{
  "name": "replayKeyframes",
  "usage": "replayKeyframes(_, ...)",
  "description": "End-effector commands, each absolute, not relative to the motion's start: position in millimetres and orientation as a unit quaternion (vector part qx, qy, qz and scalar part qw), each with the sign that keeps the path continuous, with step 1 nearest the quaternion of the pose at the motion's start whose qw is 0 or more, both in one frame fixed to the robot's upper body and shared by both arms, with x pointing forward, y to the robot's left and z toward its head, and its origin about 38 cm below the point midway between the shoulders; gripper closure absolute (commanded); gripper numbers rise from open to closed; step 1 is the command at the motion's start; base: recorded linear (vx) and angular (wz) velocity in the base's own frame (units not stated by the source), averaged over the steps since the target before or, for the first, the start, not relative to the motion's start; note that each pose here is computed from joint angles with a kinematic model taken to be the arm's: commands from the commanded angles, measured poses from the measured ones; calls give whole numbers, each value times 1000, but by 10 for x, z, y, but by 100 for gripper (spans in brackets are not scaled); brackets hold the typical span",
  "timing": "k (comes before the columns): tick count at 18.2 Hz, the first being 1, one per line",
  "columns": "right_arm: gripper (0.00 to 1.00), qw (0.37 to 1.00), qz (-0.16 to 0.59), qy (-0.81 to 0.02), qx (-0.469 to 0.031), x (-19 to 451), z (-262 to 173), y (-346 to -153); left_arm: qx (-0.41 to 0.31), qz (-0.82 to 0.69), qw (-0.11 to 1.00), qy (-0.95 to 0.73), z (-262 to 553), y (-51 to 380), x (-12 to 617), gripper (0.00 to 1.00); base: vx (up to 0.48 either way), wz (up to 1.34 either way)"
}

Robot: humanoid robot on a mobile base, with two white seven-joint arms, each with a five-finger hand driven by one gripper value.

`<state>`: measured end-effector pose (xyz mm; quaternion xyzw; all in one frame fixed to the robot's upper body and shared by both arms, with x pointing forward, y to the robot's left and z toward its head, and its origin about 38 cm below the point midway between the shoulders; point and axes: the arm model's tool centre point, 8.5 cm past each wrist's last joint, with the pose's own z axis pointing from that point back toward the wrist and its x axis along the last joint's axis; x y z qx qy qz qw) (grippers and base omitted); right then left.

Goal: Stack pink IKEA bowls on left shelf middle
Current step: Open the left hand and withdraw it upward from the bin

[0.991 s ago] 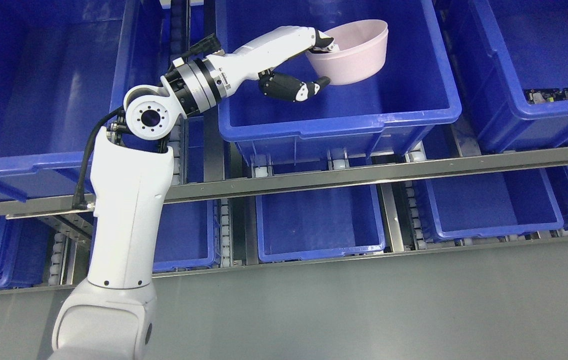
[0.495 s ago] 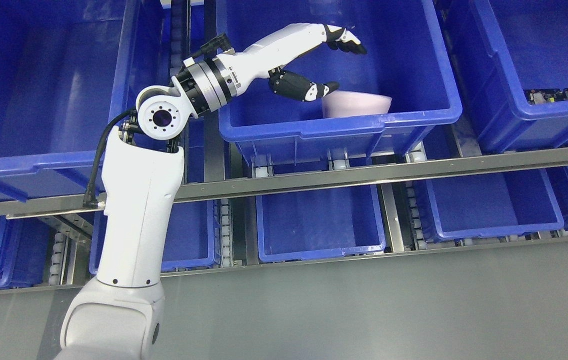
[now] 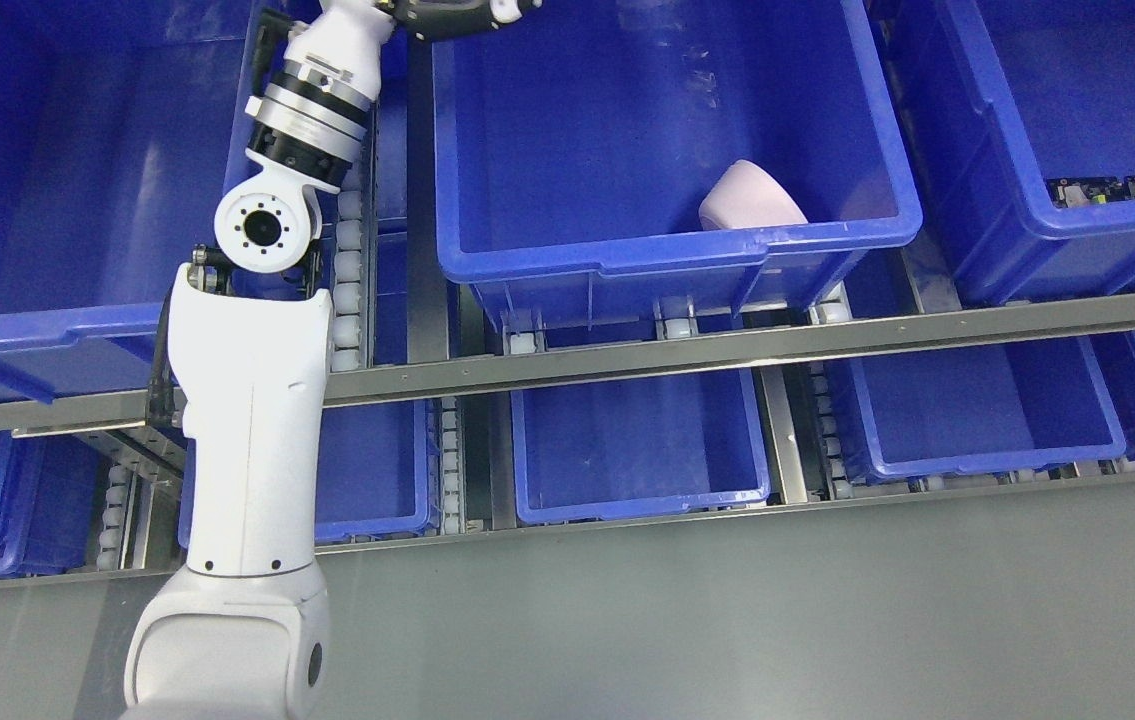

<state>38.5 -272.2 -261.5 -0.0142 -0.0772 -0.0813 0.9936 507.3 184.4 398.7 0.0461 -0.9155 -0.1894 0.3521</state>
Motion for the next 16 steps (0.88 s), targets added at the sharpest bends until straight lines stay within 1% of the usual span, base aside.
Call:
replayKeyframes(1,0,993,-80,-78,-23,387,-2604,-2834,23,-19,393,-919,3831,2408,4940,0,0,0)
replayKeyframes(4,0,993,-80,-78,-23,387,-2604,-2834,16,-38,414,-909,3492,2286,4746,0,0,0)
replayKeyframes(7,0,993,-80,-78,-23,387,-2604,-2834,14,-42,432,-901,3213,2277,4609,0,0,0)
replayKeyframes(10,0,993,-80,-78,-23,387,-2604,-2834,6,-53,433,-900,3147,2180,4524,0,0,0)
replayKeyframes(16,0,993,-80,-78,-23,387,-2604,-2834,5,-55,433,-900,3143,2168,4515,0,-14,-29)
